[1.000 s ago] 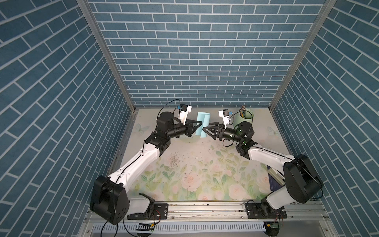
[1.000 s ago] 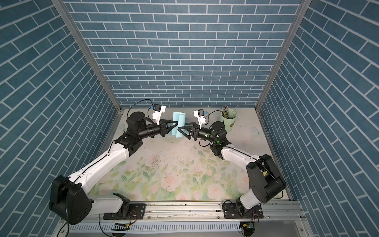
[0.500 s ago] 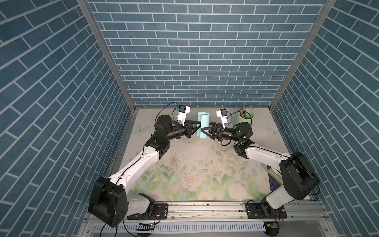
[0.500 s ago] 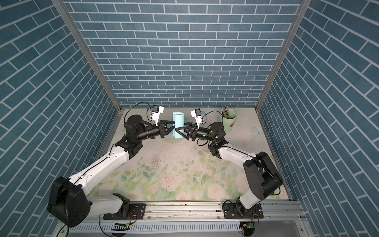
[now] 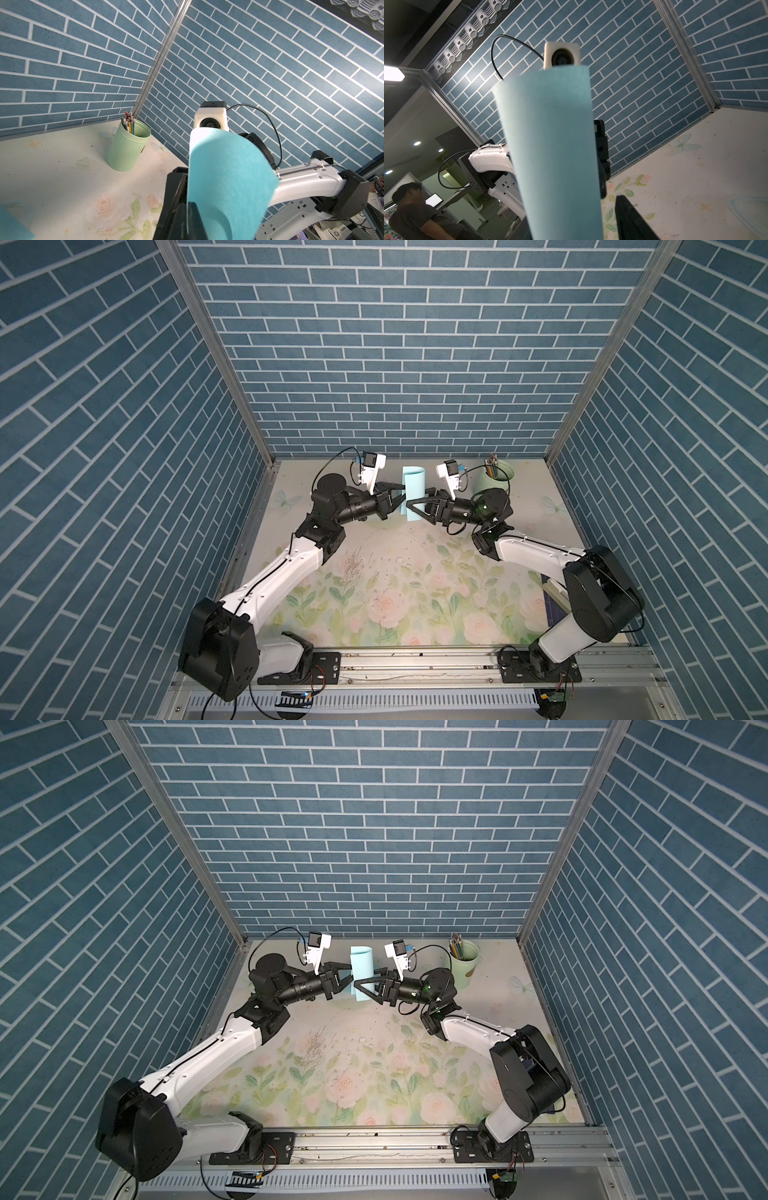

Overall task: Fold the square paper along the opposite sides
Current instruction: Fold the paper.

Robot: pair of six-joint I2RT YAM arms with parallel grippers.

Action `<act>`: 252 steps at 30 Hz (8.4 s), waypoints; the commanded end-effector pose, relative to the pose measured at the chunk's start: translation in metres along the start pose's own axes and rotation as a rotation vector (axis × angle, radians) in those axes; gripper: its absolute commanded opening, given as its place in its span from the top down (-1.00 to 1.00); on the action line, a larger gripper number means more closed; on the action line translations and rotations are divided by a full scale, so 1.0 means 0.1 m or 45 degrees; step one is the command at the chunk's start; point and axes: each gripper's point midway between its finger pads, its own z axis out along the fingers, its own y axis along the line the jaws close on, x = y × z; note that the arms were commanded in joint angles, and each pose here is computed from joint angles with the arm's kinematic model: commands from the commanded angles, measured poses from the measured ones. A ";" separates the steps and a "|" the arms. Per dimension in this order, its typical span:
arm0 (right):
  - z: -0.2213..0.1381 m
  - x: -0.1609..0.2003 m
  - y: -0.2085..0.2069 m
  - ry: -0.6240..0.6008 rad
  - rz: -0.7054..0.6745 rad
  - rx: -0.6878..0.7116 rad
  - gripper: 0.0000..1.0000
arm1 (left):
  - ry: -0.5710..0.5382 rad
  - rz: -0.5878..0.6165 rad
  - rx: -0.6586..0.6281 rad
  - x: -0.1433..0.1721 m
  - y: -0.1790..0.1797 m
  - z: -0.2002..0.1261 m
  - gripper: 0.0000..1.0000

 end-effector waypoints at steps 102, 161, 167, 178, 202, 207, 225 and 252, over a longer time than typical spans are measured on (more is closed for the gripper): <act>0.07 0.05 0.42 0.139 -0.072 -0.288 0.61 | -0.171 0.075 0.095 -0.15 -0.36 -0.11 1.00; 0.11 -0.01 0.53 0.175 -0.070 -0.310 1.00 | 0.010 0.442 -0.055 -0.16 -0.44 -0.14 -0.62; 0.12 0.02 0.51 0.186 -0.060 -0.311 1.00 | 0.005 0.421 -0.102 -0.21 -0.36 -0.12 0.24; 0.12 0.06 0.51 0.197 -0.048 -0.314 1.00 | -0.019 0.416 -0.133 -0.27 -0.35 -0.13 0.83; -0.03 -0.40 0.58 0.053 -0.185 -0.263 0.37 | -0.023 0.380 -0.011 -0.02 -0.50 -0.26 1.00; -0.04 -0.44 0.62 0.049 -0.197 -0.266 0.67 | -0.018 0.387 -0.020 0.00 -0.48 -0.27 1.00; -0.06 -0.53 0.64 0.034 -0.204 -0.257 0.27 | -0.020 0.401 -0.037 0.02 -0.46 -0.29 1.00; -0.09 -0.24 0.56 0.072 -0.186 -0.249 0.00 | -0.158 0.362 0.087 -0.30 -0.68 -0.26 1.00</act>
